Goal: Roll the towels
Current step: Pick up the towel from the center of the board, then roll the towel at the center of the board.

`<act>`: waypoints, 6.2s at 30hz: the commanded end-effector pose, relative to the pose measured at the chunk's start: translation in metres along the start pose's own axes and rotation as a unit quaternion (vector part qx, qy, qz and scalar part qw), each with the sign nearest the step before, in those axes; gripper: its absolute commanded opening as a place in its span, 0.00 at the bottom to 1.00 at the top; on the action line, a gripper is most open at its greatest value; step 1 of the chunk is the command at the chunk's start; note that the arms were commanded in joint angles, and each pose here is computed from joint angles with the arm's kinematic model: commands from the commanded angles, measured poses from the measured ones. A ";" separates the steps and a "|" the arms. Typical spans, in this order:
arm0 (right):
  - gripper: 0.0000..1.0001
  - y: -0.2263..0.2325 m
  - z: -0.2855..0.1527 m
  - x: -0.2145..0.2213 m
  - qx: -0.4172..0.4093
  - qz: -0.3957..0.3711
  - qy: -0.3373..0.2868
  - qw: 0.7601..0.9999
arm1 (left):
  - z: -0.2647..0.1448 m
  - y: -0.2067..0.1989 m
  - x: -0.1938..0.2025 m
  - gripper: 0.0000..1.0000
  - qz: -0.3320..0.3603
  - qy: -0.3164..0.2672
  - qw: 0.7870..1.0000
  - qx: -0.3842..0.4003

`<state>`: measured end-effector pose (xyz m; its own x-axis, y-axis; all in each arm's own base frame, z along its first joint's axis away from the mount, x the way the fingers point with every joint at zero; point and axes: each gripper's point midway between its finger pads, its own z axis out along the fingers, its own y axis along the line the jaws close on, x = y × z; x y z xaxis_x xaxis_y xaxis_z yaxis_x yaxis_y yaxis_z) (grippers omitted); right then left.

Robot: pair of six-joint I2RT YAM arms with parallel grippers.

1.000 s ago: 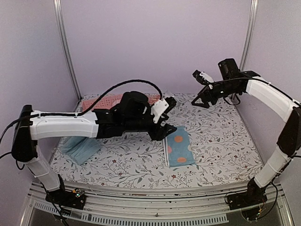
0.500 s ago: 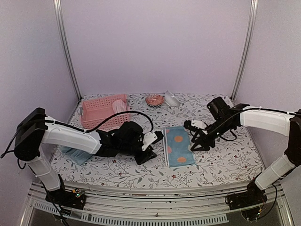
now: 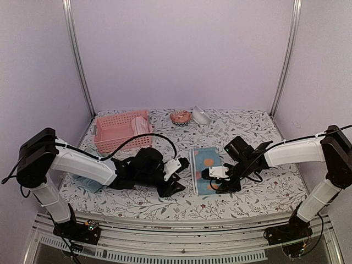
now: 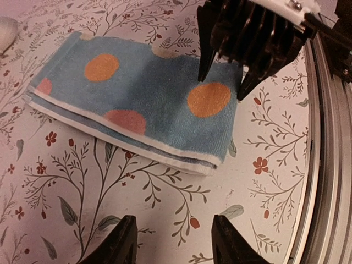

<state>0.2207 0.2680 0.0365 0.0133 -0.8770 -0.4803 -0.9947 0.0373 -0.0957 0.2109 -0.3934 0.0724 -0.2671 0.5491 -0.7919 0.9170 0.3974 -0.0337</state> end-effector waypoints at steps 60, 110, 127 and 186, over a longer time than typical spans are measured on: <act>0.04 0.011 0.018 -0.001 -0.331 0.217 -0.032 0.918 | 0.070 -0.024 -0.014 0.41 0.017 -0.091 0.985 0.148; 0.35 -0.046 -0.018 0.005 -0.231 0.284 -0.018 0.930 | 0.091 0.012 0.029 0.00 -0.360 0.075 0.903 0.221; 0.31 -0.022 0.000 -0.011 0.043 0.023 0.029 0.998 | 0.096 0.017 0.032 0.00 -0.391 0.093 0.894 0.199; 0.04 0.006 0.016 -0.012 -0.427 0.274 -0.040 0.861 | 0.090 -0.041 -0.007 0.44 0.197 0.024 0.977 0.082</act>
<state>0.2188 0.2843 0.0283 -0.4914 -0.8123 -0.3142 -0.5948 0.0495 0.8023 0.2186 -0.4809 0.0499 0.0652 0.6069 -0.7921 0.9746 0.1319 0.1813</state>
